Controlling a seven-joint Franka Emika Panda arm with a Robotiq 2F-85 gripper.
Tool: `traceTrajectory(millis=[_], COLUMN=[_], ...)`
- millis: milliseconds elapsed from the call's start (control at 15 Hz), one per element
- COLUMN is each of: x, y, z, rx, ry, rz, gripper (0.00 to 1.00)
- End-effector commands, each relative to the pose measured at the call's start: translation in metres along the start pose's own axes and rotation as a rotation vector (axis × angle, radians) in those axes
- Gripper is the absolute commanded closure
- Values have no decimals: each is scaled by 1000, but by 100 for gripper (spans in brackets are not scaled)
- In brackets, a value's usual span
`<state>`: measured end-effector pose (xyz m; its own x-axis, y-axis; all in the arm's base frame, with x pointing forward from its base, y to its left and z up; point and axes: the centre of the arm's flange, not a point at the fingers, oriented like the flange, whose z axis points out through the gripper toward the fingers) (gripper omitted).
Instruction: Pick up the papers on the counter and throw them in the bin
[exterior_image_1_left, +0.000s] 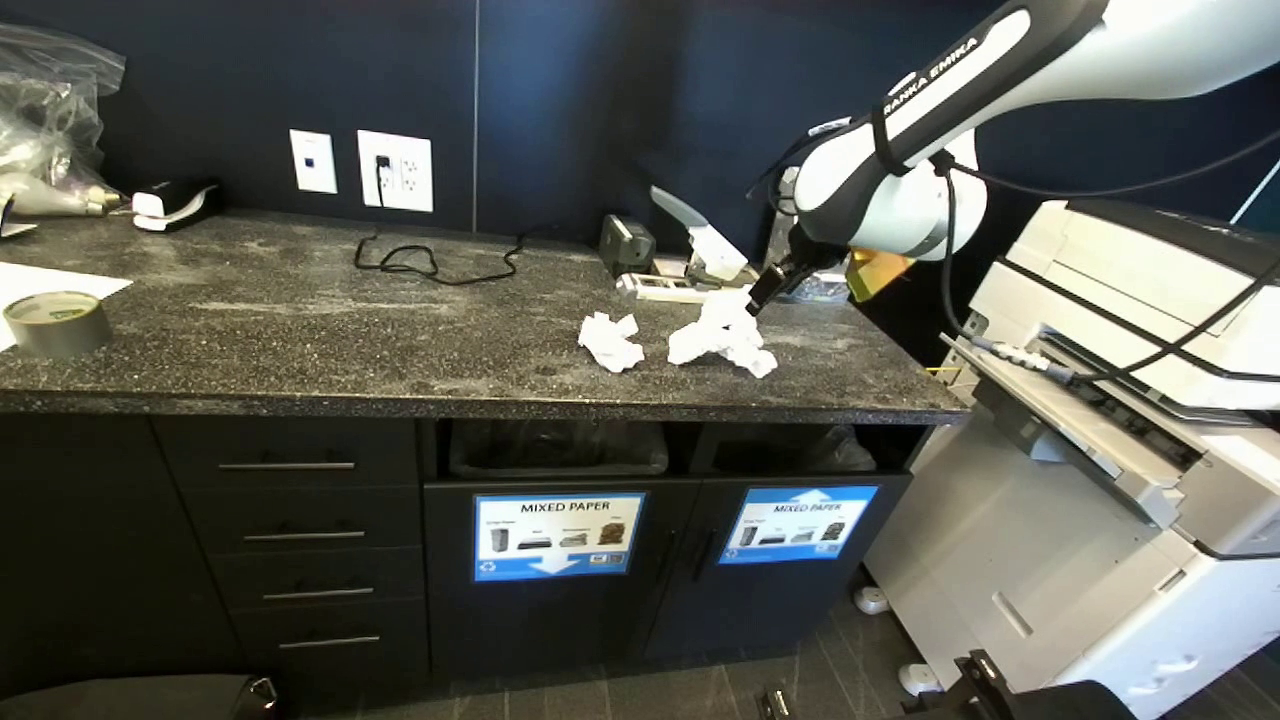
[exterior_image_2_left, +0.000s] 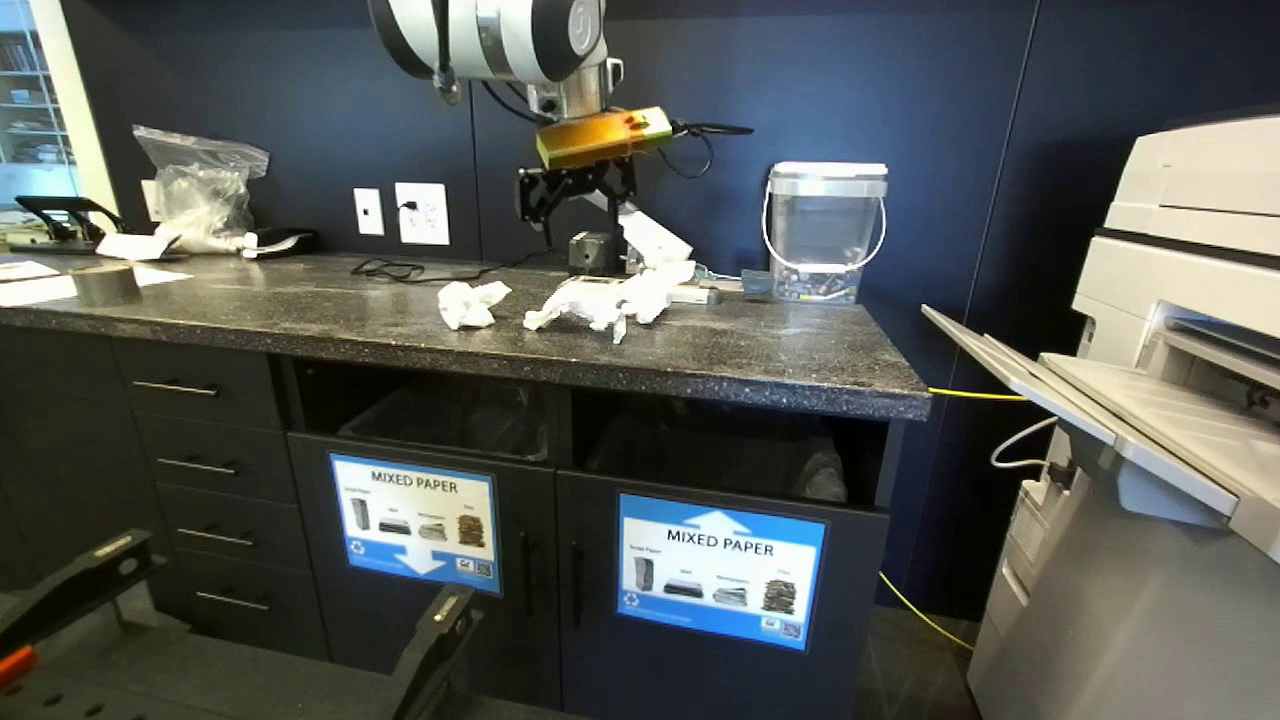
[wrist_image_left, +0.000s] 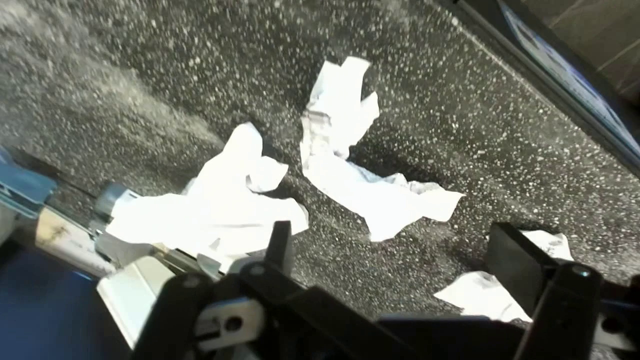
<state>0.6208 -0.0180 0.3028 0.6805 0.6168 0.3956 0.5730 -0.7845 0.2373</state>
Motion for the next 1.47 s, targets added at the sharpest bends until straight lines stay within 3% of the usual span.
traceTrajectory(millis=[0,333,667,1400], x=[11,29,37,59], y=[21,20,12,10], z=[19,61,98,126], rx=[62,190,240,121], ry=[132,242,199,24], rz=[-132,-322,-516,-782], gripper=[0,0,0,0])
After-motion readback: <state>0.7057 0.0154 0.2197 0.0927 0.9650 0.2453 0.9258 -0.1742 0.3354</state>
